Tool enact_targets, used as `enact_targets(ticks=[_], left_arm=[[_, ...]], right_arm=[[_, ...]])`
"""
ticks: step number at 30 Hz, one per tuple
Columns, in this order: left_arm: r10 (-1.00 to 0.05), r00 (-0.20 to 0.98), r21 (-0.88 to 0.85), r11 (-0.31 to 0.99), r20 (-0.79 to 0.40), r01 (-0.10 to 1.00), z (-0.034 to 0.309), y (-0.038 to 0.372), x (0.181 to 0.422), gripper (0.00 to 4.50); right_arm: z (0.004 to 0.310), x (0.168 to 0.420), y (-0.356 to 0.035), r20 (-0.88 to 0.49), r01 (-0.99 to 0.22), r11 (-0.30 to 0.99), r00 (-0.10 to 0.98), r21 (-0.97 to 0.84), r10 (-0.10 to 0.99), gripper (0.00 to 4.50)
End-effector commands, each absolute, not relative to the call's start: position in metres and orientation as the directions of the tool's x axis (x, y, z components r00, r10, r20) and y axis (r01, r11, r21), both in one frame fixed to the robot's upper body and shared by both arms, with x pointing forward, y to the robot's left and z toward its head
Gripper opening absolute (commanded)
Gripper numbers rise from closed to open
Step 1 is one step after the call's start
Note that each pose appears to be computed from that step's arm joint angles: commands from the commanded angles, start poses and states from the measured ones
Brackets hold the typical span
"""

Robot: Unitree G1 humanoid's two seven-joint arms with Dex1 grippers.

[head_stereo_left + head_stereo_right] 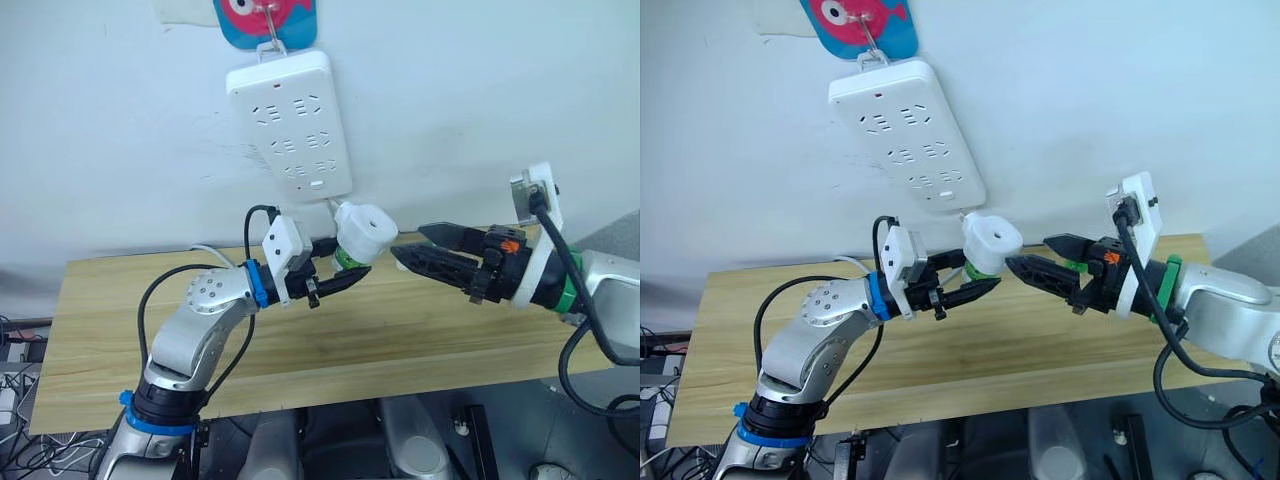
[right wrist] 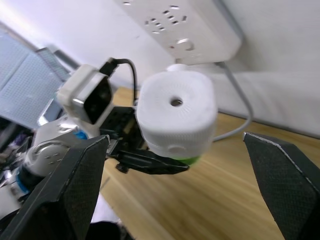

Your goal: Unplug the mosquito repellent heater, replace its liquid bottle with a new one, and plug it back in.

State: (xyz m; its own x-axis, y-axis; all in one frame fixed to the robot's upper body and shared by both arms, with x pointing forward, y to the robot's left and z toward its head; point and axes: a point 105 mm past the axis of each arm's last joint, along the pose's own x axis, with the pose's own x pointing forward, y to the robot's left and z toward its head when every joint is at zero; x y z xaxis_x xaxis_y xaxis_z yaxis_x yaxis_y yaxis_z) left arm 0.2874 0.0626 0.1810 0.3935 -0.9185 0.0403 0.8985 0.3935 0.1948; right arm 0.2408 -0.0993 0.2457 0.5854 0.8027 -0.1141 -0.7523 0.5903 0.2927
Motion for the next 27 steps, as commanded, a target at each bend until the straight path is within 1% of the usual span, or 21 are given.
enact_targets(ticks=[1, 6, 16, 27], left_arm=[[-0.920, 0.377, 0.218, 0.392, 0.110, 0.894, 0.197, 0.058, 0.281, 2.24], [-0.914, 0.383, 0.221, 0.405, 0.135, 0.887, 0.202, 0.055, 0.282, 2.24], [-0.928, 0.344, 0.213, 0.369, 0.143, 0.905, 0.206, 0.046, 0.278, 2.24], [-0.935, 0.323, 0.209, 0.349, 0.147, 0.914, 0.211, 0.041, 0.274, 2.24]], right_arm=[[0.252, 0.239, -0.092, -0.066, -0.756, 0.606, 0.611, 0.247, 0.789, 4.48], [0.249, 0.245, -0.088, -0.056, -0.732, 0.637, 0.645, 0.243, 0.762, 4.48], [0.254, 0.243, -0.073, -0.018, -0.767, 0.596, 0.610, 0.237, 0.792, 4.48], [0.251, 0.246, -0.066, -0.026, -0.779, 0.585, 0.595, 0.228, 0.803, 4.48]])
